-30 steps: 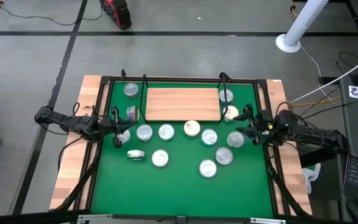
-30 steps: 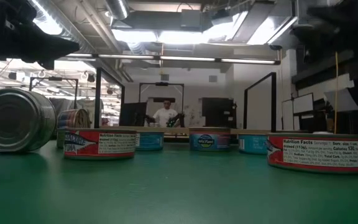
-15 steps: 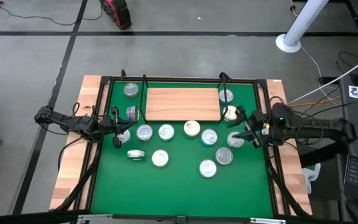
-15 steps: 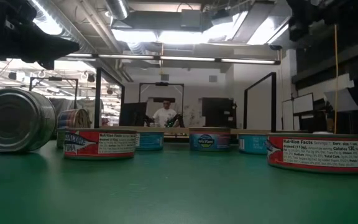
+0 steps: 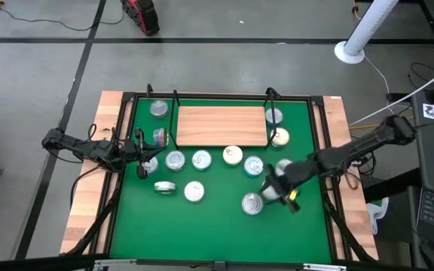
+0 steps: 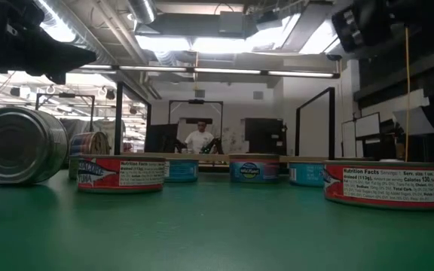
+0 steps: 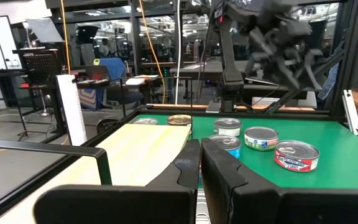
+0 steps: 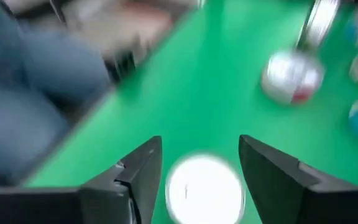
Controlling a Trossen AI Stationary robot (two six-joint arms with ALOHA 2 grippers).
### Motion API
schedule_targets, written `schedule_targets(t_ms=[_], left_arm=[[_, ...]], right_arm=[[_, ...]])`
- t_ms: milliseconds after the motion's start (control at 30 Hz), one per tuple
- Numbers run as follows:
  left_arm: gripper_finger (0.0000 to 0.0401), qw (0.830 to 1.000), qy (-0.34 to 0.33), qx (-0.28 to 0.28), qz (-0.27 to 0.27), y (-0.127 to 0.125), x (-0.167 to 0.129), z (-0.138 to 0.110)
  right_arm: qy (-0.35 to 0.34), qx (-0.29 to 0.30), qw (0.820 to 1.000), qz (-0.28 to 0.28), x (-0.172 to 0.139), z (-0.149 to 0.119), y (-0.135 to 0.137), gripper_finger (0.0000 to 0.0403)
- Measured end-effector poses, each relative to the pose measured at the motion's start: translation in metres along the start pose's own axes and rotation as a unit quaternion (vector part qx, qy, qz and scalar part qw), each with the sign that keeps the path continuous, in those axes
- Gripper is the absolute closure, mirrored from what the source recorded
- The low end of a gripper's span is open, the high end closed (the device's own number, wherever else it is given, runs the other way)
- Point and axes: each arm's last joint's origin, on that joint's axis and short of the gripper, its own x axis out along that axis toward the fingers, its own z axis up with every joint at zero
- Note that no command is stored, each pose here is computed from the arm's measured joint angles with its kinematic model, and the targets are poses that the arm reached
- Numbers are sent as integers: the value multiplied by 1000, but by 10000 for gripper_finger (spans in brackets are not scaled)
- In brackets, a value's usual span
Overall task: Stack canned seafood by type on shelf
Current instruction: Put the red tuna can on the shelf
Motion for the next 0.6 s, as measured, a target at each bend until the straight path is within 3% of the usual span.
schedule_targets(t_ms=[200, 433, 600], left_arm=[[391, 1000, 0, 0, 0, 0, 0, 0], [391, 1000, 0, 0, 0, 0, 0, 0], [391, 1000, 0, 0, 0, 0, 0, 0]], right_arm=[[136, -32, 990, 6, 36, 1, 22, 192], [215, -125, 968, -13, 70, -13, 37, 192], [250, -158, 954, -45, 86, -25, 40, 192]])
